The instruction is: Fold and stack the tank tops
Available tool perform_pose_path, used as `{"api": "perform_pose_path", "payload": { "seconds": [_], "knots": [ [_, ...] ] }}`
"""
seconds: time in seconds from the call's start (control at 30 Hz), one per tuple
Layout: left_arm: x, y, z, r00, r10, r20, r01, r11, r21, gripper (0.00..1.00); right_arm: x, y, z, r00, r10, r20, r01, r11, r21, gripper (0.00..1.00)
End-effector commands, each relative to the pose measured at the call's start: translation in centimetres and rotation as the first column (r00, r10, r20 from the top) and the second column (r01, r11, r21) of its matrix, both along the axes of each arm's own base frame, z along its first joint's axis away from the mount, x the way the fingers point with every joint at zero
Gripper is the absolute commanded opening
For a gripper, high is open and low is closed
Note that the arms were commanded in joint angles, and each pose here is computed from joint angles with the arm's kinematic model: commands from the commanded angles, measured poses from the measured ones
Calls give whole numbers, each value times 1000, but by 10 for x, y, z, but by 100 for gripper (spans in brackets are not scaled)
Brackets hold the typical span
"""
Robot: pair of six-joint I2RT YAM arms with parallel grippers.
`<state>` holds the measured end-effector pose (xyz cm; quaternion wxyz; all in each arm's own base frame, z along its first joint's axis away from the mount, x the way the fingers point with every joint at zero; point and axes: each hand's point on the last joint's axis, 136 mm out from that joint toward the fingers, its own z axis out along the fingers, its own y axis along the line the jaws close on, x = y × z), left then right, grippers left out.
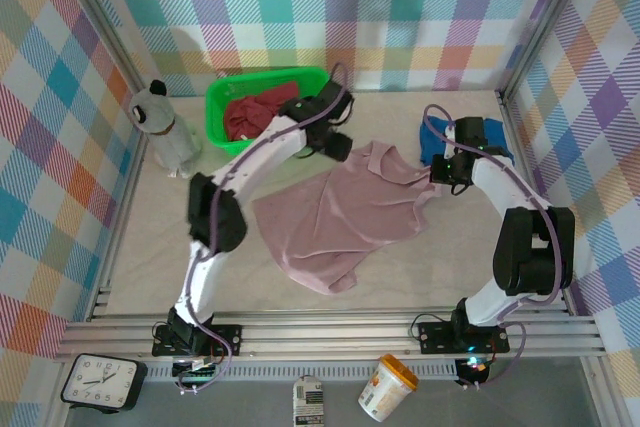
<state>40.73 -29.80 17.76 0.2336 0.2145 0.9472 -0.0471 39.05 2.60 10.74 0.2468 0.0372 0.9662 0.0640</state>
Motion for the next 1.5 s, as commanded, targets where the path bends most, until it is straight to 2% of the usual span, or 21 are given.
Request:
{"api": "perform_pose_path", "payload": {
  "seconds": [0.0,0.1,0.23,0.27,0.33,0.4,0.47,0.57,0.7,0.87,0.93,1.07,1.17,1.33,1.47],
  "knots": [
    [-73,-8,-3,995,51,-89,-62,990,-126,63,0,6,-6,1000,-18,-14,19,999,46,0],
    [-124,9,-33,984,98,-146,-110,991,-74,62,-3,7,-11,1000,-6,-21,7,999,52,0],
    [-154,55,-71,968,178,-179,-168,983,72,62,-8,16,-13,999,16,-45,-12,995,96,3],
    [-155,69,-76,967,192,-168,-174,977,121,62,-10,18,-13,999,17,-48,-12,994,106,5],
    [-156,90,-80,966,203,-162,-174,969,176,63,-17,21,-11,998,16,-63,-9,993,118,21],
    [-150,110,-83,963,222,-155,-190,962,198,63,-29,27,-5,997,33,-69,-25,993,119,35],
    [-140,129,-86,958,249,-145,-217,955,202,62,-40,37,4,997,59,-54,-51,989,141,40],
    [-122,152,-92,941,291,-170,-268,952,149,62,-63,67,18,990,140,-32,-129,964,233,45],
    [-92,174,-99,920,341,-191,-330,940,86,60,-99,118,29,964,266,10,-252,899,357,50],
    [-64,189,-116,906,359,-223,-349,933,86,51,-146,171,26,894,446,44,-421,803,422,52],
    [-57,189,-124,904,345,-254,-344,938,50,47,-165,186,21,862,505,36,-467,766,441,52],
    [-46,195,-137,900,337,-276,-338,940,47,45,-201,199,10,793,609,14,-563,723,401,52],
    [-39,187,-141,904,313,-293,-331,944,-13,43,-221,202,1,764,644,-32,-582,710,396,53],
    [-28,192,-148,908,310,-281,-312,949,39,43,-245,198,-21,720,684,-119,-616,709,344,53],
    [-23,190,-153,908,298,-296,-297,954,48,43,-256,206,-33,676,720,-157,-655,685,319,52]
  ]
}}
